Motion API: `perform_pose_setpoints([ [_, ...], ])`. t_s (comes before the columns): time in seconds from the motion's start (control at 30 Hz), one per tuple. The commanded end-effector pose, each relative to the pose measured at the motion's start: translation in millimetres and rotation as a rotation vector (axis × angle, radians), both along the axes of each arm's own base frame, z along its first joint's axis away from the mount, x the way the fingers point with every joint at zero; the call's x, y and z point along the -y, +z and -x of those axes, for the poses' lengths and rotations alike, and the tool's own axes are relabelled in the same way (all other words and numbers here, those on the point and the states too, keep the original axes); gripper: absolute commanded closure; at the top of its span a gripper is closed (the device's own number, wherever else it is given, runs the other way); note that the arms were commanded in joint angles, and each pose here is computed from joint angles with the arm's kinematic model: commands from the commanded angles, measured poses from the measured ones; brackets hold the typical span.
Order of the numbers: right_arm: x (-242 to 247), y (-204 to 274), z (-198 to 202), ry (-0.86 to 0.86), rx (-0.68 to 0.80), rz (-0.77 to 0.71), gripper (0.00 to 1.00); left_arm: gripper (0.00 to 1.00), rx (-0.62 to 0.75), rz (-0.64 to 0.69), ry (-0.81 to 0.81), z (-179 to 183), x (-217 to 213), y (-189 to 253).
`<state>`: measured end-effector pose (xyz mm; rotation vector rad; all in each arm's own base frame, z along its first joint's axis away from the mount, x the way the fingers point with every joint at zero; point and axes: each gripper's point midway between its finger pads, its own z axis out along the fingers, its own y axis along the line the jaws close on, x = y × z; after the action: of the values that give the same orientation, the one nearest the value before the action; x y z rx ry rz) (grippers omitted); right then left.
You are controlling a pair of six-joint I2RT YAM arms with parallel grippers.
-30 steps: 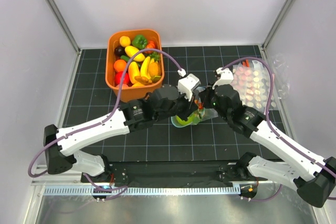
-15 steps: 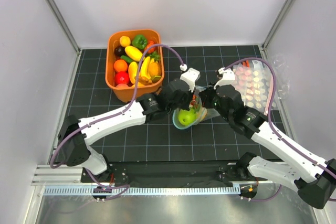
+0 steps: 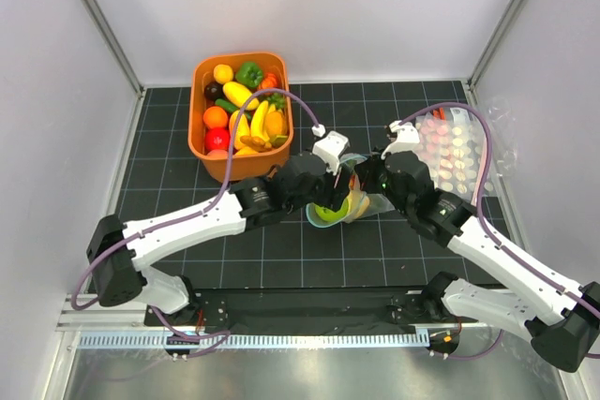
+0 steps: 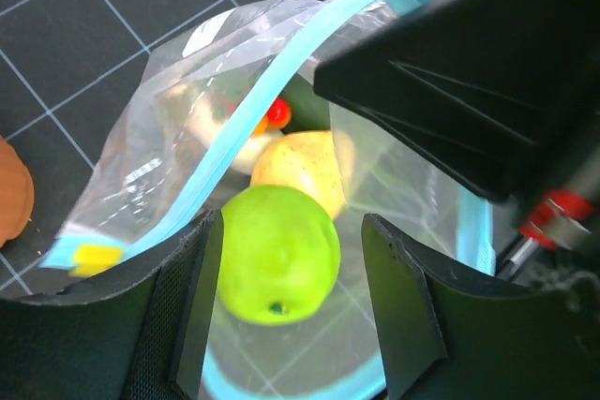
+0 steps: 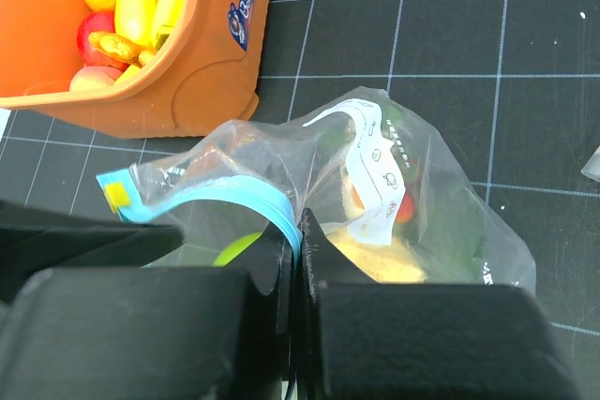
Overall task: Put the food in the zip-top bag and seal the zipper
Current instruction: Place the fake fruit in the zipper food storage bag, then adjust the zipper food storage bag at the center of the board.
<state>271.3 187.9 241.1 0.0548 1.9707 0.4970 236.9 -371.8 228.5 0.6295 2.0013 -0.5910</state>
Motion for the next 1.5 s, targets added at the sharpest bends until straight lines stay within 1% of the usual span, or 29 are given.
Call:
perform_pose_setpoints([
  [0.0, -1, 17, -9, -0.027, 0.055, -0.045, 0.99, 0.36, 0.039, 0.120, 0.005, 7, -4, 39],
  [0.1, 0, 18, -9, -0.033, 0.058, -0.039, 0.99, 0.36, 0.015, 0.123, 0.006, 16, -9, 38],
  [0.27, 7, 18, -10, -0.057, 0.074, -0.029, 0.99, 0.33, -0.033, 0.198, -0.030, 33, -8, 59],
  [0.4, 10, 18, -12, -0.076, 0.082, -0.022, 0.99, 0.33, -0.079, 0.176, -0.001, 38, -19, 61],
  [0.43, 11, 17, -12, -0.082, 0.083, -0.021, 0.99, 0.32, -0.085, 0.147, 0.015, 38, -25, 56],
  [0.47, 11, 17, -13, -0.084, 0.086, -0.019, 0.99, 0.31, -0.074, 0.142, 0.029, 36, -29, 63],
  [0.53, 11, 17, -13, -0.084, 0.085, -0.016, 0.99, 0.31, -0.048, 0.067, 0.100, 28, -46, 57],
  [0.57, 11, 16, -13, -0.083, 0.084, -0.017, 0.99, 0.31, -0.027, 0.060, 0.117, 24, -50, 63],
  [0.6, 11, 19, -12, -0.077, 0.087, -0.023, 0.99, 0.29, 0.022, 0.025, 0.167, 15, -61, 64],
  [0.63, 11, 21, -10, -0.071, 0.089, -0.025, 0.99, 0.27, 0.058, 0.034, 0.195, 8, -63, 71],
  [0.73, 16, 24, -9, -0.089, 0.111, -0.033, 0.99, 0.23, 0.154, 0.017, 0.279, -8, -78, 72],
  [0.9, 23, 27, -8, -0.105, 0.127, -0.023, 0.99, 0.24, 0.176, 0.056, 0.273, -11, -71, 51],
  [0.93, 22, 27, -8, -0.103, 0.125, -0.022, 0.99, 0.24, 0.184, 0.052, 0.278, -12, -72, 43],
  [0.97, 20, 26, -8, -0.096, 0.119, -0.018, 0.99, 0.24, 0.171, 0.033, 0.272, -10, -74, 24],
  [1.0, 18, 25, -8, -0.085, 0.114, -0.021, 0.99, 0.24, 0.157, 0.058, 0.240, -6, -68, 24],
  [1.07, 15, 25, -7, -0.075, 0.106, -0.025, 0.99, 0.26, 0.146, 0.063, 0.174, 2, -61, 21],
  [1.1, 15, 23, -7, -0.074, 0.102, -0.025, 0.99, 0.26, 0.158, 0.070, 0.193, -1, -62, 21],
  [1.2, 14, 22, -9, -0.075, 0.103, -0.023, 0.99, 0.26, 0.164, 0.030, 0.195, -3, -64, 11],
  [1.3, 12, 18, -10, -0.068, 0.092, -0.017, 0.99, 0.31, 0.144, 0.006, 0.179, -5, -55, -2],
  [1.37, 6, 16, -10, -0.045, 0.082, -0.019, 0.99, 0.39, 0.127, -0.008, 0.171, -7, -47, -11],
  [1.4, 3, 15, -10, -0.033, 0.079, -0.020, 0.99, 0.46, 0.101, 0.005, 0.164, -6, -43, -15],
  [1.43, 0, 14, -10, -0.016, 0.075, -0.022, 0.99, 0.62, 0.078, 0.013, 0.153, -7, -41, -17],
  [1.47, -3, 13, -10, -0.009, 0.067, -0.024, 0.99, 0.70, 0.057, 0.022, 0.137, -7, -38, -21],
])
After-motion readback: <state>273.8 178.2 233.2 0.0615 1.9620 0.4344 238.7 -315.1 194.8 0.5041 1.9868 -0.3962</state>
